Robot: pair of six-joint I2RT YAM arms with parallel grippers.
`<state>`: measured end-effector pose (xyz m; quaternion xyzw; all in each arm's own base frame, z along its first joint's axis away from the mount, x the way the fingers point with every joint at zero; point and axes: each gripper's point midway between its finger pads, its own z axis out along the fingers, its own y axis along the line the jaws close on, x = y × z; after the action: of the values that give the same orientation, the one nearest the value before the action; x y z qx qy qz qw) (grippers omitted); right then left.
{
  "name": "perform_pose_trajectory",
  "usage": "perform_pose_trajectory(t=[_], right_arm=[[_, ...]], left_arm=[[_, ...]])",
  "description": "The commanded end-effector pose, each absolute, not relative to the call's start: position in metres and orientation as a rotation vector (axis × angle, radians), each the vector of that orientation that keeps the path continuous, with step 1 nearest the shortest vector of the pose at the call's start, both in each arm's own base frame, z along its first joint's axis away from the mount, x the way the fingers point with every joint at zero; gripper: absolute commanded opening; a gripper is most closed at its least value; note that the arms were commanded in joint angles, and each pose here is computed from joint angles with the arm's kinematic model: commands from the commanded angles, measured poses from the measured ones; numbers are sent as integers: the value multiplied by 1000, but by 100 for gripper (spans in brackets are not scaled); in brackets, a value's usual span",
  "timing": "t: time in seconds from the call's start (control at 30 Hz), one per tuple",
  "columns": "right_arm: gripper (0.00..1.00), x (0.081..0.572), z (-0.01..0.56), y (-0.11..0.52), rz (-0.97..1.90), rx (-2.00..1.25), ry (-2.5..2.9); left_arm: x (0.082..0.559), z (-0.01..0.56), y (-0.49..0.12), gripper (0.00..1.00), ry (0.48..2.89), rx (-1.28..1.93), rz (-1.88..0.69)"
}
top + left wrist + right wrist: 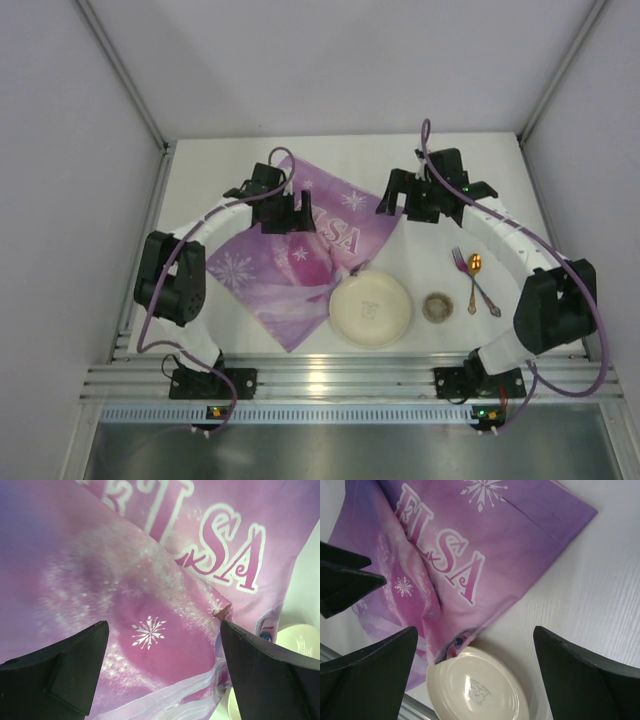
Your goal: Set the dinner table for one person
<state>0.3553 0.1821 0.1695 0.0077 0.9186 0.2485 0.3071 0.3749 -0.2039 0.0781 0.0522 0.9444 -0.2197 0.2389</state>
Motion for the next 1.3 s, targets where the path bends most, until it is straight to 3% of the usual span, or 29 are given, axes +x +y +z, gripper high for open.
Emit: perform_pose_trajectory(t=[0.0,0.2,0.37,0.67,1.07,1.27], right_arm=[[99,384,187,197,708,40,2365],[99,424,169,212,714,42,2397],[99,477,162,217,634,13,2418],[99,545,110,205,447,-6,2483],[91,511,48,253,617,-61,2653],[76,484,30,269,677,-111,2725]], left_arm=[[387,134,-191,98,2467,83,-533],[372,148,-157,98,2494,-32,-337],[336,120,-128,98,2560,-206,-218],[270,83,-102,97,2645,-440,-205],[232,52,-82,90,2668,-706,-244],[214,20,-57,80,2710,-979,-223]])
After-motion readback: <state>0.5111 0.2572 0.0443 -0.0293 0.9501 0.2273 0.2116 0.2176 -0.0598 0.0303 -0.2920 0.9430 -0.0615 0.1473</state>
